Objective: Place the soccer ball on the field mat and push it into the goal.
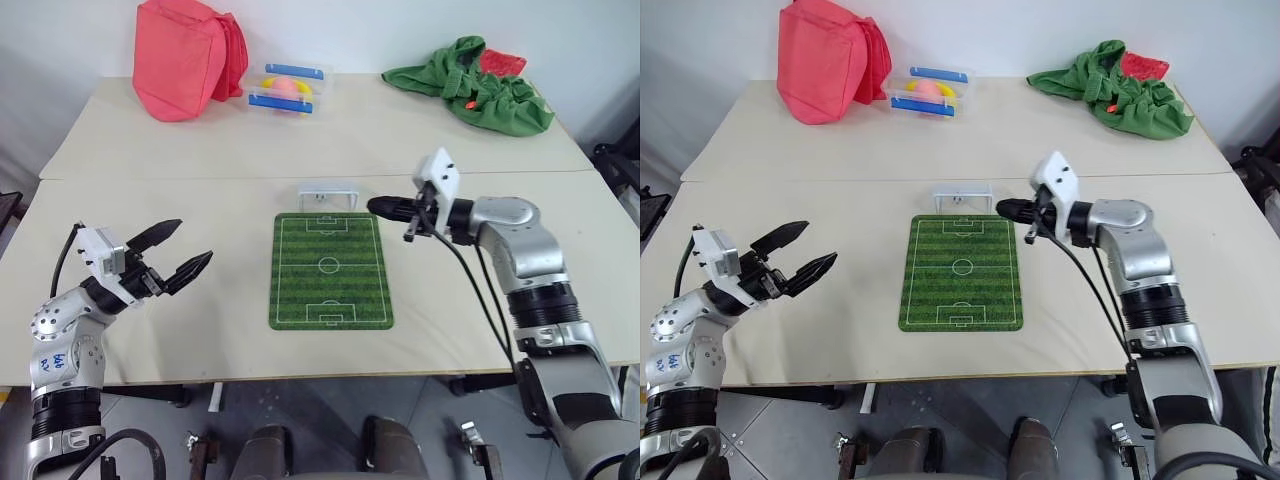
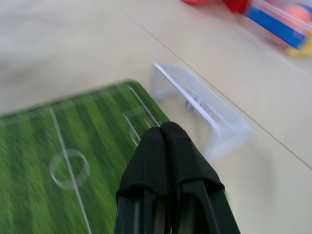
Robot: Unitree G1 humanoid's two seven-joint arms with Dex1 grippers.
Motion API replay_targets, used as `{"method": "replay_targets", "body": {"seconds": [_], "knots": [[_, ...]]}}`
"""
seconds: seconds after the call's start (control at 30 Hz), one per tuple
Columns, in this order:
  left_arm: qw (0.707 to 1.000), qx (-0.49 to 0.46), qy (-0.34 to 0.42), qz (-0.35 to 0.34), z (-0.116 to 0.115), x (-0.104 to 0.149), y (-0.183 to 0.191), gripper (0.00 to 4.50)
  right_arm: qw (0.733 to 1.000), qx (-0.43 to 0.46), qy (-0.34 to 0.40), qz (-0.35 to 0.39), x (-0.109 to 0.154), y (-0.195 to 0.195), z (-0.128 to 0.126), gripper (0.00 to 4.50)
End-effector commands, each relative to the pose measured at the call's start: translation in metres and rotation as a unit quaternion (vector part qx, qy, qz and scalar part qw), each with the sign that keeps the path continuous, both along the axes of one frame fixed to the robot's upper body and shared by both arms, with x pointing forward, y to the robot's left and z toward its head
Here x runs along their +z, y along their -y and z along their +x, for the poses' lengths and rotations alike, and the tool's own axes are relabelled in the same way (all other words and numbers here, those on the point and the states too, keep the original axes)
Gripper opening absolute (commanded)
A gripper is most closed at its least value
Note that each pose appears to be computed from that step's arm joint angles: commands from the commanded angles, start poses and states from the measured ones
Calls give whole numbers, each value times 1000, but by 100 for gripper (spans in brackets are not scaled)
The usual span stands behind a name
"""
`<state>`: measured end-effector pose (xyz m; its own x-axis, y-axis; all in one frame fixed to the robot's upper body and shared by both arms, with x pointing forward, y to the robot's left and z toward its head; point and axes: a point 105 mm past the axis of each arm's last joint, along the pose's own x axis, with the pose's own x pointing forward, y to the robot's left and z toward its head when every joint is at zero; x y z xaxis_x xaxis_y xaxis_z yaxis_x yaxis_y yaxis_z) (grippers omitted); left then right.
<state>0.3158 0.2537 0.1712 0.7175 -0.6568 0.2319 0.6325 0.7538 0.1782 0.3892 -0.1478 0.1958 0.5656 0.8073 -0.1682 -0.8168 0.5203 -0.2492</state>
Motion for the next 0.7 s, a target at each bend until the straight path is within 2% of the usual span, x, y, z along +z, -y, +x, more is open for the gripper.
{"method": "replay_targets", "body": {"seconds": [0.03, 0.07, 0.13, 0.27, 0.4, 0.43, 0.7], "knots": [[999, 29, 23, -22, 2, 14, -10, 450, 999, 22, -25, 30, -5, 29, -13, 64], [999, 36, 25, -24, 2, 14, -11, 450, 999, 23, -23, 33, -8, 37, -15, 86], [998, 42, 26, -26, 3, 15, -13, 450, 999, 21, -18, 33, -10, 44, -16, 160], [998, 50, 1, -32, -4, 10, -29, 450, 999, 25, -24, 38, -23, 86, -33, 289], [997, 64, 8, -37, -4, 17, -42, 450, 998, 38, -33, 27, -29, 99, -40, 427], [997, 68, 8, -41, -4, 18, -45, 450, 998, 35, -33, 29, -29, 101, -40, 447], [995, 70, -14, -68, -9, 17, -56, 450, 1000, -15, -9, 26, -34, 118, -42, 447]]}}
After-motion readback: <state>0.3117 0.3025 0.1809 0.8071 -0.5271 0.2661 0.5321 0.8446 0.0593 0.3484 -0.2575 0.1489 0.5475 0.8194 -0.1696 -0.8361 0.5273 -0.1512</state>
